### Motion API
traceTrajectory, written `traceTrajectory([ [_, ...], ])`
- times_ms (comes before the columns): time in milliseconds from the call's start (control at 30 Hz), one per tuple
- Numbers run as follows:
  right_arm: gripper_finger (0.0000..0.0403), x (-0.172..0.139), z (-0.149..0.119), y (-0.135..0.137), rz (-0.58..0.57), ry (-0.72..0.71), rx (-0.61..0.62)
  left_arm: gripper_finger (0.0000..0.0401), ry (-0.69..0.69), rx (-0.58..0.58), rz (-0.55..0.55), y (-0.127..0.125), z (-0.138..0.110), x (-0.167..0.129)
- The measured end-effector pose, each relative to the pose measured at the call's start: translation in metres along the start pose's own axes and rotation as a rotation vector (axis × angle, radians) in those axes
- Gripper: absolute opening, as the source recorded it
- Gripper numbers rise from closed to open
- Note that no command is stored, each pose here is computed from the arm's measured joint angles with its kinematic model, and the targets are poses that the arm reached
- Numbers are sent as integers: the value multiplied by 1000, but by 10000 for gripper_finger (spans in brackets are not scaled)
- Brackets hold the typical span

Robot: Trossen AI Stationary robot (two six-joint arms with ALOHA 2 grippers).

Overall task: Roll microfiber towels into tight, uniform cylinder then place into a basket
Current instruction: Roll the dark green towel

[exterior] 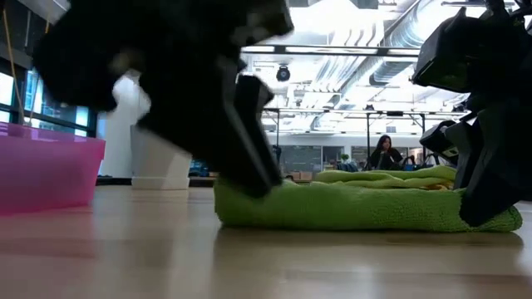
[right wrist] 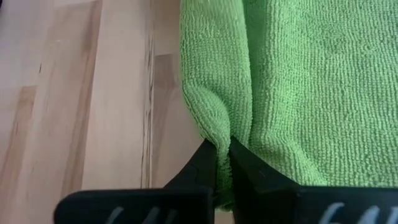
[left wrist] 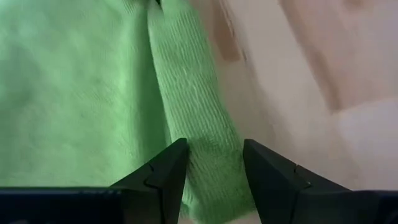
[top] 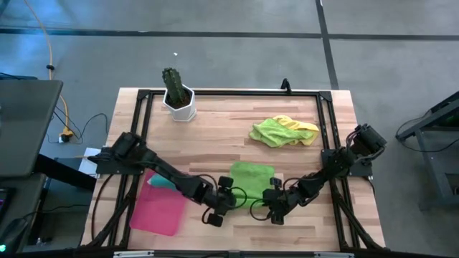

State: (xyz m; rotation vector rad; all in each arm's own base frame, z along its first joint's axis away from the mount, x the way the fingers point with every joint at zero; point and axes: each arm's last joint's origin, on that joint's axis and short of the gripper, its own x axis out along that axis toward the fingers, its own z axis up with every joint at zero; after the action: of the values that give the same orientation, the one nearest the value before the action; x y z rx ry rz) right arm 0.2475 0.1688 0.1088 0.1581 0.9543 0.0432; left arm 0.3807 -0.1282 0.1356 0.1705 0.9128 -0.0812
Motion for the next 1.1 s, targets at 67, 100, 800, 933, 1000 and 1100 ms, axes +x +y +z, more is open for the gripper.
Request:
traceTrajectory([
  [67,1,0,0,0,1,-2,1,150,23,14,32,-1,-6,9],
  [100,1,0,0,0,2,-5,2,150,34,27,52,-1,-8,13],
  [800,1,0,3,3,47,-2,52,59,160,-477,-438,11,-13,33],
  [933,1,0,5,7,132,-2,118,13,150,-538,-563,8,-9,34],
  [1000,1,0,7,10,188,-3,131,7,158,-573,-596,8,-8,33],
  [1100,1,-1,10,15,293,10,161,12,184,-630,-635,12,-7,33],
])
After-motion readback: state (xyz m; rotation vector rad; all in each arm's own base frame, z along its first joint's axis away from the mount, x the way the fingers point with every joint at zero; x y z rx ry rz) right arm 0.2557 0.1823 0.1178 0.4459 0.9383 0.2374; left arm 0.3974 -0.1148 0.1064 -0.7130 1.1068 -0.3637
